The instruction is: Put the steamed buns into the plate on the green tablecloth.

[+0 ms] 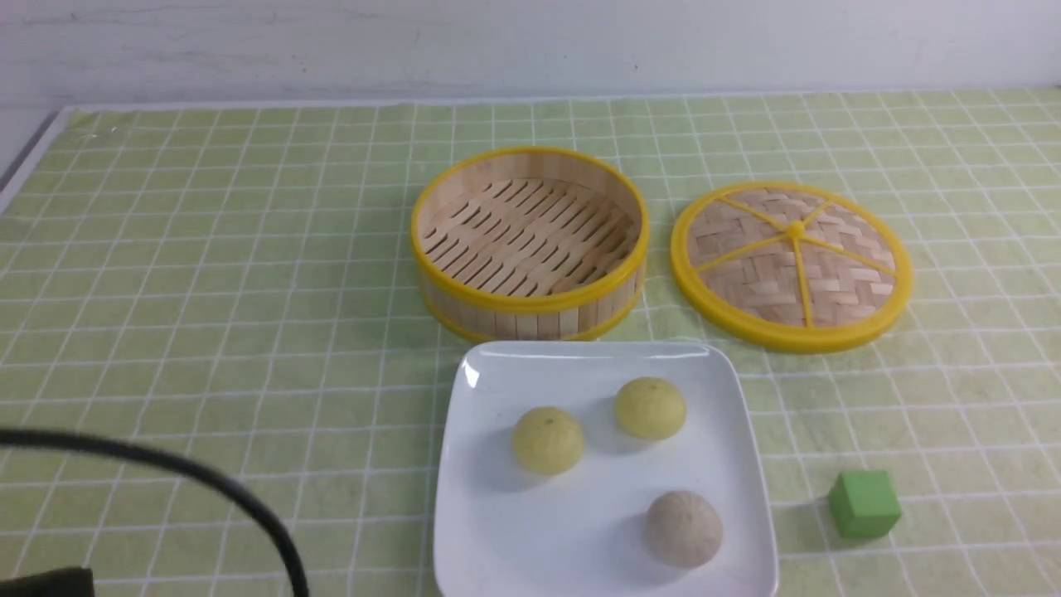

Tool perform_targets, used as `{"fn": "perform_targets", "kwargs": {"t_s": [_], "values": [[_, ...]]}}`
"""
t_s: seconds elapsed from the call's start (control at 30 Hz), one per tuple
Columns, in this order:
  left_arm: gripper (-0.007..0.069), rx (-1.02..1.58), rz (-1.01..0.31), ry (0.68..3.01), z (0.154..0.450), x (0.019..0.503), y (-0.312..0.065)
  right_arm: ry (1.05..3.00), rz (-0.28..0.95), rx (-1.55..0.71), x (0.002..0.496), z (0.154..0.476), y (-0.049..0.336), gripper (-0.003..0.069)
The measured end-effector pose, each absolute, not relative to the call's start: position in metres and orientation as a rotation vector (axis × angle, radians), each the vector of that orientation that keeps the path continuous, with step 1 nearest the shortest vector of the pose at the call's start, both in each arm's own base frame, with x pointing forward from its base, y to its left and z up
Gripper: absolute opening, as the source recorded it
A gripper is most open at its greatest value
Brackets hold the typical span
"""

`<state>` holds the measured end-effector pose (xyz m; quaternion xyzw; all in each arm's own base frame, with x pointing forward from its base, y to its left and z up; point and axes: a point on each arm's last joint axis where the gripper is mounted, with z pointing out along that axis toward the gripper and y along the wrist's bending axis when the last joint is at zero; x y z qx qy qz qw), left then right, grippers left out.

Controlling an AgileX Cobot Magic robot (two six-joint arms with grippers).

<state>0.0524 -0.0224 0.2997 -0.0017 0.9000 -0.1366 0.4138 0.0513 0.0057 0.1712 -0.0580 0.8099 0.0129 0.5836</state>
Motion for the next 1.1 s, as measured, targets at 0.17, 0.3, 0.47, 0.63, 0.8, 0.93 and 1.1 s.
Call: {"fn": "perform_targets", "kwargs": {"t_s": [0.17,0.3,0.47,0.63,0.8,0.93,1.1], "values": [[0.0002,-0.047,-0.327,1.979,0.286,0.043,-0.019,1.89,0.03,-0.135,0.051,0.171,0.006,0.0023],[0.0002,-0.055,-0.279,1.878,0.285,0.042,-0.015,1.891,0.03,-0.135,0.051,0.171,0.006,0.0027],[0.0002,-0.029,-0.182,1.876,0.283,0.043,-0.011,1.891,0.03,-0.135,0.051,0.171,0.006,0.0037],[0.0007,-0.016,-0.128,1.879,0.283,0.043,-0.008,1.892,0.03,-0.136,0.051,0.171,0.006,0.0043],[0.0013,-0.054,-0.119,1.855,0.262,0.05,-0.005,1.892,0.03,-0.136,0.051,0.171,0.006,0.0048],[0.0015,-0.104,-0.096,1.835,0.227,0.05,-0.001,1.892,0.03,-0.136,0.051,0.171,0.006,0.005],[0.002,-0.144,-0.023,1.877,0.176,0.051,0.005,1.892,0.03,-0.136,0.051,0.171,0.006,0.0057]]}}
